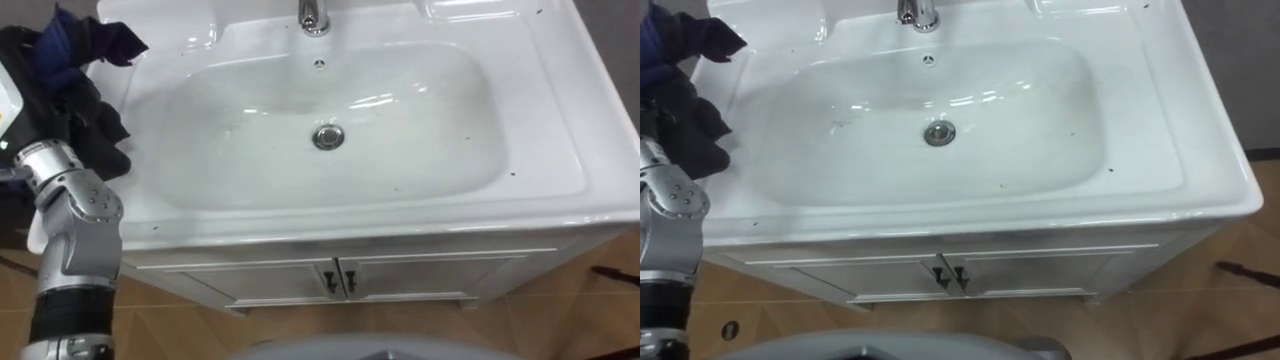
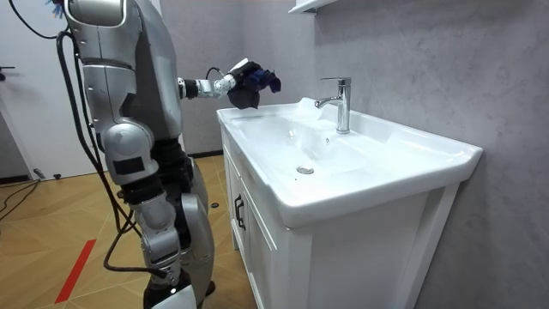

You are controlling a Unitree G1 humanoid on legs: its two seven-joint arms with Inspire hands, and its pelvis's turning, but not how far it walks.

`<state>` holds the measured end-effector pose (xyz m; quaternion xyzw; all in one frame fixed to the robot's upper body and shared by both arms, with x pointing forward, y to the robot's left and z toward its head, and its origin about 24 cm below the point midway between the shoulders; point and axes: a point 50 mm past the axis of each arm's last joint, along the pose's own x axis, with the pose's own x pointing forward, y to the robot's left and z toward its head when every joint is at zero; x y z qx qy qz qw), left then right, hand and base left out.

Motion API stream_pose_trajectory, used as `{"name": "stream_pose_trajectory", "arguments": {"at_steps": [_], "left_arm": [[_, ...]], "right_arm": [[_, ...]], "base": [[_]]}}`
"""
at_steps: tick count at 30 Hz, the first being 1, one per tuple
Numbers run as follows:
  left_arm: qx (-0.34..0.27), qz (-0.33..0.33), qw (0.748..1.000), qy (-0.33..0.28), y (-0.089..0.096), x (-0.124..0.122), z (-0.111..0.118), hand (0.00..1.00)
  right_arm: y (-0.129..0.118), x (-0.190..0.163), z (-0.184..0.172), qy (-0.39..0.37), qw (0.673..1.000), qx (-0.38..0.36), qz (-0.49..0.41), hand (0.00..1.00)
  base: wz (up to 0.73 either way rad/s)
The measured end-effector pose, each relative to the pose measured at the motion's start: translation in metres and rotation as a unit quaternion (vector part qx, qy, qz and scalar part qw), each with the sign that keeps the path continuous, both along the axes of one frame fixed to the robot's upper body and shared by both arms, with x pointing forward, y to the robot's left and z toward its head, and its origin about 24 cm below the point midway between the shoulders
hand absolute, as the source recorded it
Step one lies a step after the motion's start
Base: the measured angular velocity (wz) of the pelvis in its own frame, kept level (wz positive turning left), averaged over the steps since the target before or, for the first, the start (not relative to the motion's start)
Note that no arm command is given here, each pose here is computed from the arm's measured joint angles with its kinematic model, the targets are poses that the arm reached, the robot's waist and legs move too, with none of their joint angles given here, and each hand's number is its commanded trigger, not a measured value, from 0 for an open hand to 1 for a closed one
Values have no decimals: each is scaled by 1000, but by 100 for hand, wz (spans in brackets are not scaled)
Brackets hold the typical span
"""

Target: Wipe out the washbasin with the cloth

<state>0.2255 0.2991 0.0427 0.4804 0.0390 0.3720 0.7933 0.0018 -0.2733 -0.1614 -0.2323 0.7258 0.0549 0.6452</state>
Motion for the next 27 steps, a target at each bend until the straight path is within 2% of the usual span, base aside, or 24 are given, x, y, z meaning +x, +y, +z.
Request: {"name": "stream_pose_trajectory", "arguments": {"at_steps": [12, 27], "left_arm": [[-20, 34, 994, 102, 8, -21, -43, 100], [-25, 46, 991, 125, 11, -24, -49, 100]], "right_arm": [[3, 0, -1, 0, 1000, -2, -9, 0], [4, -3, -1, 8, 1000, -5, -3, 0]], "base": [[4], [0]]}}
